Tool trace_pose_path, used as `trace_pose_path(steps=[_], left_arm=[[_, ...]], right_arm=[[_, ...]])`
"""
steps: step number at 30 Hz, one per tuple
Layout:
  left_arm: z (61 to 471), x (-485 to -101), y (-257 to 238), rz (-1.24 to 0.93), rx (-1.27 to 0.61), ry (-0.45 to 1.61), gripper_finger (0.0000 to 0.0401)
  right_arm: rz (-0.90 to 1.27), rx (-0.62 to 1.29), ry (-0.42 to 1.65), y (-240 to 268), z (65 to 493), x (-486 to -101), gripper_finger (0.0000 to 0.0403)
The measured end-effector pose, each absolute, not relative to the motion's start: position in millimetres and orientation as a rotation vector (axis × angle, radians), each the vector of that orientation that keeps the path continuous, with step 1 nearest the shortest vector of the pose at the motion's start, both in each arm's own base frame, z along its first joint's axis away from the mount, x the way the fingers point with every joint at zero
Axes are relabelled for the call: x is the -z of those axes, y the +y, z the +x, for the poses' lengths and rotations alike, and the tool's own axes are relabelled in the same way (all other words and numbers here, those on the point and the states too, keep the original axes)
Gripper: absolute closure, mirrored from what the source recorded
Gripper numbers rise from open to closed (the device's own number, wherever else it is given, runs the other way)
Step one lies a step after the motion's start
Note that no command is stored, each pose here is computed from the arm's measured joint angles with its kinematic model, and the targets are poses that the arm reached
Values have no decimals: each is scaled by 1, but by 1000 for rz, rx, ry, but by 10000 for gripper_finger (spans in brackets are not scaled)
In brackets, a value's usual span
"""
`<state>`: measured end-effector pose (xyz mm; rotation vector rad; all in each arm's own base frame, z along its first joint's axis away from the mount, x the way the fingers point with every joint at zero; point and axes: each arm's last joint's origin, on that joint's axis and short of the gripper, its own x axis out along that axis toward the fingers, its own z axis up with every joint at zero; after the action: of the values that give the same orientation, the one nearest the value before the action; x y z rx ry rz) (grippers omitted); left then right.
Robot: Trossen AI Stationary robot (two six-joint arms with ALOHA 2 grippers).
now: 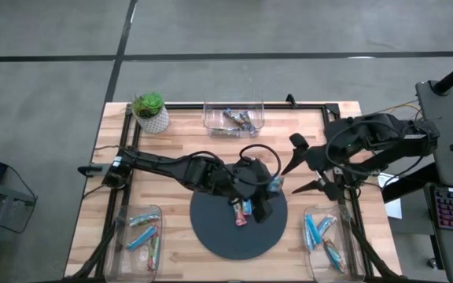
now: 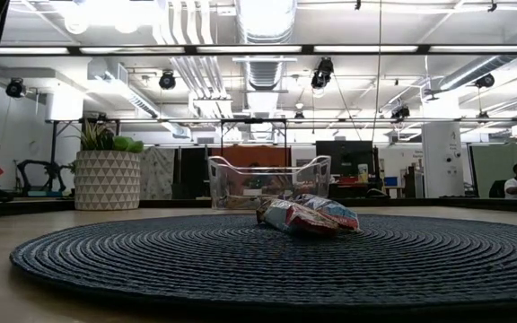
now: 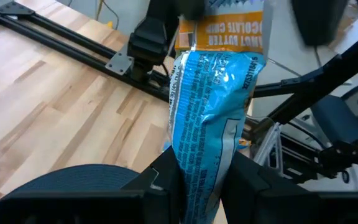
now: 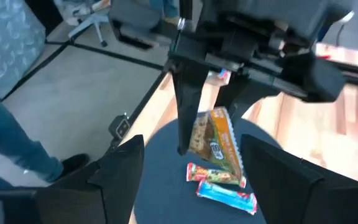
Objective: Pick and place Granola Bars by type
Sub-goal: Put the yellow granola bar into the bottom right transparent bin
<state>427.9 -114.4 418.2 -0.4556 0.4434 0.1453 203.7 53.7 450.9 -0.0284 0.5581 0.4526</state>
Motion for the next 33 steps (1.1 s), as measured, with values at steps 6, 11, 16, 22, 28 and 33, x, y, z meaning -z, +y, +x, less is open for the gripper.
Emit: trace_pose_path(steps=[6,11,16,22,28,33], left_arm=[[430,-422,-115,-462,-117,410,332],[430,-423,-115,-465,-113,402,332],[431,-424,-114,-471,-108,387,332],[434,-423,-114,-467,-94,363,332],[434,-423,-114,-469,-93,363,332],[434,-423,-114,-470,-93,363,332]], right_arm=[[-36,-462,584,55,210,-446,147],[-41,-464,575,56,212,-446,152],[-31,-463,580,57,215,-445,154],[-30,-467,587,57,218,-443,154],[-26,-467,593,58,220,-442,161],[-26,-467,593,58,220,-442,198]])
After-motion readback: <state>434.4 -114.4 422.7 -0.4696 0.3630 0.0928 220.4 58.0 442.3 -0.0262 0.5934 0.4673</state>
